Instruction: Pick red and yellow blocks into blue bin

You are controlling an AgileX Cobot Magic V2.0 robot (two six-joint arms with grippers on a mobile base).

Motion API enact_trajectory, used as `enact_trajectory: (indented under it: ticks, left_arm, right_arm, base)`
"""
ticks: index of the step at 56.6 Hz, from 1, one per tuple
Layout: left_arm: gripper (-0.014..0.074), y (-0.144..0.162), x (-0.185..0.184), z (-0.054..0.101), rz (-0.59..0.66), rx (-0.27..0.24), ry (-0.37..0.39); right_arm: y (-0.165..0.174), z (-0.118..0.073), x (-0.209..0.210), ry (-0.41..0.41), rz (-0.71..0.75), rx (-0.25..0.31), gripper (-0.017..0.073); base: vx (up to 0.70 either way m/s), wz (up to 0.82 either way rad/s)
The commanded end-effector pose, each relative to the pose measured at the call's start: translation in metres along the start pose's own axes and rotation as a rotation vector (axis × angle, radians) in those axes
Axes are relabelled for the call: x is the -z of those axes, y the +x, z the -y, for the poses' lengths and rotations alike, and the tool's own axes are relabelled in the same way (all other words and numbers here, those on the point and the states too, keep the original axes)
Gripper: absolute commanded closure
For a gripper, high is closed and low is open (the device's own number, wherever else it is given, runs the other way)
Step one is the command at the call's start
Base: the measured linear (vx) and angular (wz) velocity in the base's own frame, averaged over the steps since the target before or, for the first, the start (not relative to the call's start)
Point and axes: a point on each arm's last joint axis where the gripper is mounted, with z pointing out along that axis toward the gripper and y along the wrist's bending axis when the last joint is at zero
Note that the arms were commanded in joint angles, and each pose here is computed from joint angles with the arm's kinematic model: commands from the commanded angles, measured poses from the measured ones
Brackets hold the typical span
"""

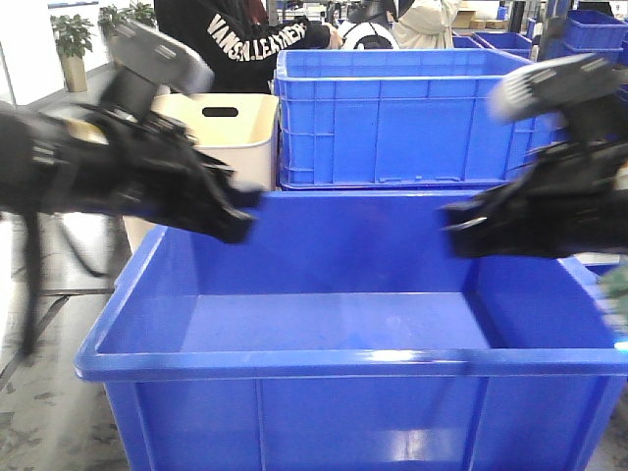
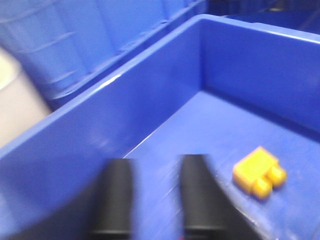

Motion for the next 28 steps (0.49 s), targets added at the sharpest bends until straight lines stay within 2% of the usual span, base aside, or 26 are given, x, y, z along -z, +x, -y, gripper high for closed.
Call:
enact_trajectory:
  ticks: [1,5,10,17,21,23,25,28]
  left_arm:
    - [0.0604,-0.022,0.052,-0.010,0.109,0.027,-0.113]
    - [0.0602,-0.017,0.079,-0.008,0.115,0.056,-0.150]
    - [0.0600,0.000,0.097,-0.001,0.136,0.062,-0.159]
    - [0.0599,0.047,0.119,0.016,0.186,0.100,-0.178]
    - [0.0597,0.078,0.131,0.027,0.220,0.150,-0.183]
    - [0.0597,0.095,0.133,0.032,0.230,0.201,-0.178]
    - [0.0597,0.107,0.139,0.037,0.254,0.246,-0.173]
    - [0.0595,0.126,0.142,0.044,0.258,0.277,-0.167]
  right_arm:
    - [-0.015,0.009,0.051,0.099,0.104,0.033,0.0575]
    - [-0.012,0.009,0.086,0.148,0.117,0.059,0.0572]
    - [-0.001,0.004,0.111,0.173,0.173,0.037,0.0570]
    - [0.038,-0.007,0.135,0.200,0.249,0.018,0.0570]
    - [0.066,-0.013,0.142,0.204,0.267,0.015,0.0570]
    - [0.077,-0.016,0.145,0.205,0.274,0.011,0.0570]
    - [0.090,-0.019,0.147,0.205,0.283,-0.006,0.0570]
    - [0.104,-0.021,0.149,0.203,0.300,-0.039,0.0570]
  base:
    - [0.00,0.00]
    - [0.00,0.00]
    - [0.00,0.00]
    - [0.00,0.00]
    - [0.00,0.00]
    - [0.00,0.00]
    - [0.00,0.00]
    - [0.00,0.00]
